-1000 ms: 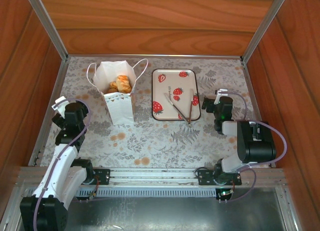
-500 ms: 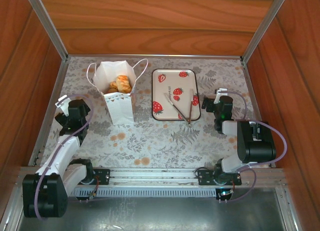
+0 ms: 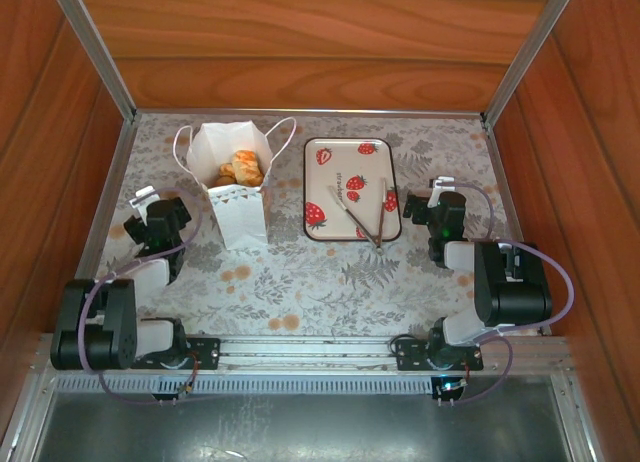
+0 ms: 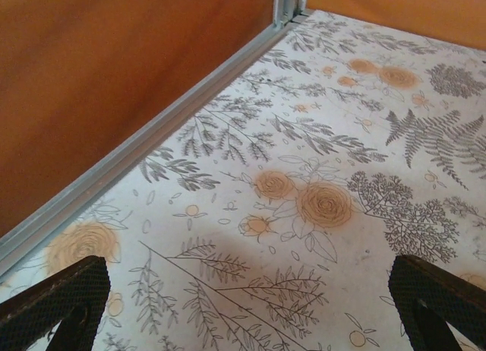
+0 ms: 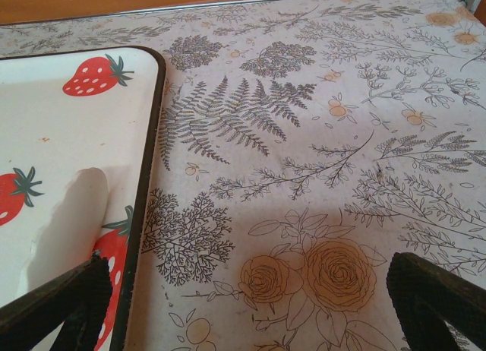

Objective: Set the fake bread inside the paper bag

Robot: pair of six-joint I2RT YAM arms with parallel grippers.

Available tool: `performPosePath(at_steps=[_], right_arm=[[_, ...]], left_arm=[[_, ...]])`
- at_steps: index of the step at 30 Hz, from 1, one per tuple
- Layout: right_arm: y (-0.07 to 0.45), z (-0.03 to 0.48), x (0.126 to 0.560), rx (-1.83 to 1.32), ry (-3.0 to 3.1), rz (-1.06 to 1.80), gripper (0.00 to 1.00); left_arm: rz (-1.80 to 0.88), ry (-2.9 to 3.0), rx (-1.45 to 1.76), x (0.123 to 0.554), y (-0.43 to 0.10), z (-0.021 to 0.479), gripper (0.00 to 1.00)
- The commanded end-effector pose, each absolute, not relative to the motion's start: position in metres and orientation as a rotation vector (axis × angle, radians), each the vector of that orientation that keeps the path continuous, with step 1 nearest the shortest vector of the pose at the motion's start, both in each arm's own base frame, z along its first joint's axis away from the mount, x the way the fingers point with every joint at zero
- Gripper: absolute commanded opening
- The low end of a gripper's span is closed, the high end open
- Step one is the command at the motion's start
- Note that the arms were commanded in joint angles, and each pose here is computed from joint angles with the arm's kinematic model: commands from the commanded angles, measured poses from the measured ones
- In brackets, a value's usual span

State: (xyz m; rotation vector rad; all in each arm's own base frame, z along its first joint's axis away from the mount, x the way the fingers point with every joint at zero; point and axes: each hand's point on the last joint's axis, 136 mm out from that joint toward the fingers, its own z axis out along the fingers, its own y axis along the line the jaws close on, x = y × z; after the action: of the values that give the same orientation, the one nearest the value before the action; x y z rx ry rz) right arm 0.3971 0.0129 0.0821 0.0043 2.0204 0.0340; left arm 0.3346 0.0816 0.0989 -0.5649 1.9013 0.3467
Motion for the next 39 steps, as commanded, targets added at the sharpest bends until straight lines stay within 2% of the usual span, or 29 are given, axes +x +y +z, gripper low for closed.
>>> performPosePath(at_steps=[1,8,14,21,24,39], right_arm=[[0.011,0.091,0.404,-0.004,1.995,0.025,1.0],[0.011,0.091,0.404,-0.004,1.994,0.023,1.0],[0.011,0.091,0.404,-0.005,1.994,0.024,1.0],[0.011,0.09,0.404,-0.004,1.996,0.022,1.0],[0.011,0.091,0.404,-0.004,1.994,0.022,1.0],[0.012,0.091,0.404,-0.015,1.997,0.019,1.0]], left_arm=[[0.318,1.809,-0.533,0.342,0.082,0.117,1.0],[0.293,1.703,-0.606,0.339,0.1,0.109,1.0],[0.224,1.742,-0.513,0.343,0.084,0.108,1.0],[0.151,1.828,-0.336,0.366,0.058,0.094,1.0],[0.156,1.85,-0.22,0.388,0.043,0.092,0.99],[0.191,1.916,-0.212,0.391,0.04,0.087,1.0]])
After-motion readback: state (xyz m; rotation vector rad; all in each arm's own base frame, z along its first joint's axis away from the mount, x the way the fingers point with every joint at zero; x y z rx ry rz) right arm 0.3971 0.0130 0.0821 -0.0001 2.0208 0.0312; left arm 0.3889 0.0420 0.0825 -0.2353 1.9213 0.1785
